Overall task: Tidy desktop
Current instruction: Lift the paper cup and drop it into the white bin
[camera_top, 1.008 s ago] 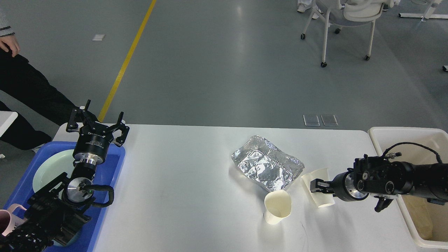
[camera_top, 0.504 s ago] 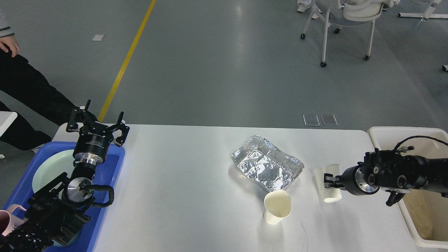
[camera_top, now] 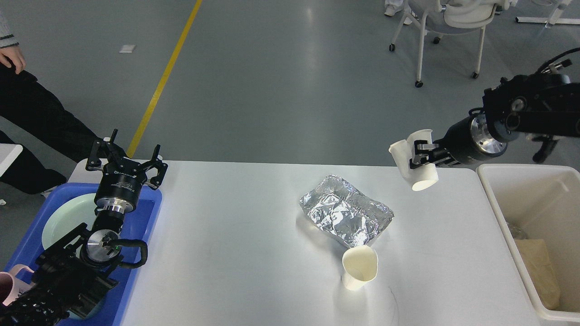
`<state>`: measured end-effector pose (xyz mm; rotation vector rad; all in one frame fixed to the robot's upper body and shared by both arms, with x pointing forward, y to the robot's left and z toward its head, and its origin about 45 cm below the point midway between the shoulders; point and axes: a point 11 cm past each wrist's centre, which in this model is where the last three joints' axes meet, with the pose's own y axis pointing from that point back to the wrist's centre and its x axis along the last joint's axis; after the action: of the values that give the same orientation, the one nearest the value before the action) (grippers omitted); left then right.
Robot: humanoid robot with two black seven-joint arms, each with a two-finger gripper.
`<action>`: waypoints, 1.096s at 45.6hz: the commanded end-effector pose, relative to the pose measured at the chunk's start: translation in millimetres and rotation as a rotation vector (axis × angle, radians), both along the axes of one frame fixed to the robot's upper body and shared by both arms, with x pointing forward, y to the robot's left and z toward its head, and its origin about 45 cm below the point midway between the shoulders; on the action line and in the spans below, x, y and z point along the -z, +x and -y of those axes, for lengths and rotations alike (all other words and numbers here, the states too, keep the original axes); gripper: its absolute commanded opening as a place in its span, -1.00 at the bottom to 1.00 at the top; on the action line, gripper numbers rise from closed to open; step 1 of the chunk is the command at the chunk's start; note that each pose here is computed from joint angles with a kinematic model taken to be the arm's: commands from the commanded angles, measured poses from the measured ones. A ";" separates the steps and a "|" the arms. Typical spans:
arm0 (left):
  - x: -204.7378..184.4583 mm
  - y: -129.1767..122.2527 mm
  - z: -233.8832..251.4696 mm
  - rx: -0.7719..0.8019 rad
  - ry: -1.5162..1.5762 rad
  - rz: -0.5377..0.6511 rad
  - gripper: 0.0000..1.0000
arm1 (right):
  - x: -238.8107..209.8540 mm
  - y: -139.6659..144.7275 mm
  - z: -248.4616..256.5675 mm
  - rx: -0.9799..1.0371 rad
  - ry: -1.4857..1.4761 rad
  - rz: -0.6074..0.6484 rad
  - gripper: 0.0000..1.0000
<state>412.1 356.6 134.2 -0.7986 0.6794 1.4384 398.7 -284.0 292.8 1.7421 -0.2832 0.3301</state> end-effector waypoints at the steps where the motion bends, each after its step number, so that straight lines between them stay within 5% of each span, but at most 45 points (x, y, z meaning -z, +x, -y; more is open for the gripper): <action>1: 0.1 0.0 -0.1 -0.001 0.000 -0.001 0.94 | -25.0 -8.5 -26.8 -0.020 0.063 -0.043 -1.00; 11: 0.1 0.0 -0.1 -0.001 0.000 -0.001 0.94 | -5.4 -1.3 3.6 0.060 0.019 -0.049 -1.00; 24: 0.1 0.0 -0.1 -0.001 0.000 -0.001 0.94 | 87.1 8.3 141.7 0.364 -0.143 0.030 -1.00; 37: 0.1 0.0 -0.1 -0.001 0.000 -0.001 0.94 | 157.2 -42.1 270.9 0.551 -0.450 0.282 -1.00; 48: 0.1 0.0 -0.1 -0.001 0.000 -0.001 0.94 | 217.1 -103.5 290.1 0.699 -0.525 0.325 -1.00; 49: 0.1 0.0 -0.2 -0.002 -0.001 -0.001 0.94 | 220.4 -105.8 288.7 0.706 -0.521 0.321 -0.78; 50: 0.2 -0.1 0.2 0.000 0.001 -0.001 0.94 | 220.8 -106.7 288.9 0.711 -0.521 0.320 -0.02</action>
<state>412.1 356.7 134.1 -0.7980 0.6797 1.4394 310.2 -573.6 88.5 1.0065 -0.9094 0.1715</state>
